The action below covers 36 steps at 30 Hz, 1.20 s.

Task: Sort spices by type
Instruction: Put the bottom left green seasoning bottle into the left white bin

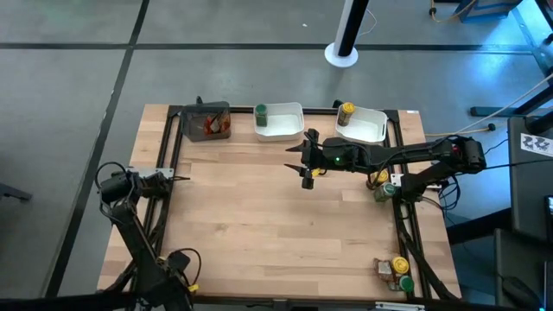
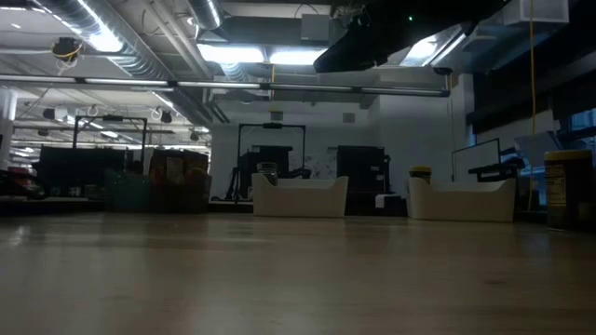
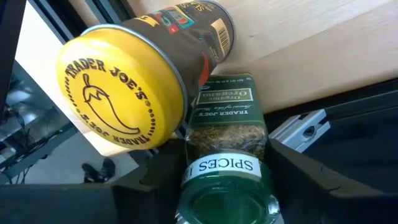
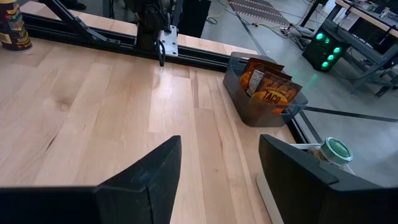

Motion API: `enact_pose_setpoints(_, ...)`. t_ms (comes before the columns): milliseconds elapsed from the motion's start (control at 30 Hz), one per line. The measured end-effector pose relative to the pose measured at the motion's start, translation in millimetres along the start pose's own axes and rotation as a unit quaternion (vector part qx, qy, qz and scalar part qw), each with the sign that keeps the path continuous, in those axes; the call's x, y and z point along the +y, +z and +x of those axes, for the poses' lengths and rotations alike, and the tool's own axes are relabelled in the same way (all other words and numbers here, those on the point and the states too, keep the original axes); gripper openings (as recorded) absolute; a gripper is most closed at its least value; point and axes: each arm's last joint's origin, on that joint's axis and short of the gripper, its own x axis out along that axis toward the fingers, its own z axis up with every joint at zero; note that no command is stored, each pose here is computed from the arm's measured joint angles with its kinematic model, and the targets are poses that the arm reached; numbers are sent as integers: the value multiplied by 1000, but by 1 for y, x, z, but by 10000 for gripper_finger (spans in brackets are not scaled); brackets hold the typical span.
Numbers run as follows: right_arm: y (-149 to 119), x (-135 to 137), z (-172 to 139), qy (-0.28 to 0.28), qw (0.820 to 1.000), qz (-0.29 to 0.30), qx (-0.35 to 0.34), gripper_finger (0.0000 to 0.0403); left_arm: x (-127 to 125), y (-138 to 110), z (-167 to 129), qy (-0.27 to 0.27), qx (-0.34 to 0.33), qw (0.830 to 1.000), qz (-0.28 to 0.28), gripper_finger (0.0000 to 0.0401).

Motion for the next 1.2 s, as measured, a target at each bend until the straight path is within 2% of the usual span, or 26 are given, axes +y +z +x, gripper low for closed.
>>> enact_pose_setpoints(533, 0, 0, 0, 0, 1000, 0, 0, 215, -8, 12, -6, -6, 6, 999, 41, 186)
enact_pose_setpoints(1033, 0, 0, 0, 0, 1000, 0, 0, 215, -29, 41, -36, -49, 22, 993, 107, 186)
enact_pose_setpoints(1200, 0, 0, 0, 0, 1000, 0, -1, 215, -30, 56, -55, -47, -3, 990, 133, 186)
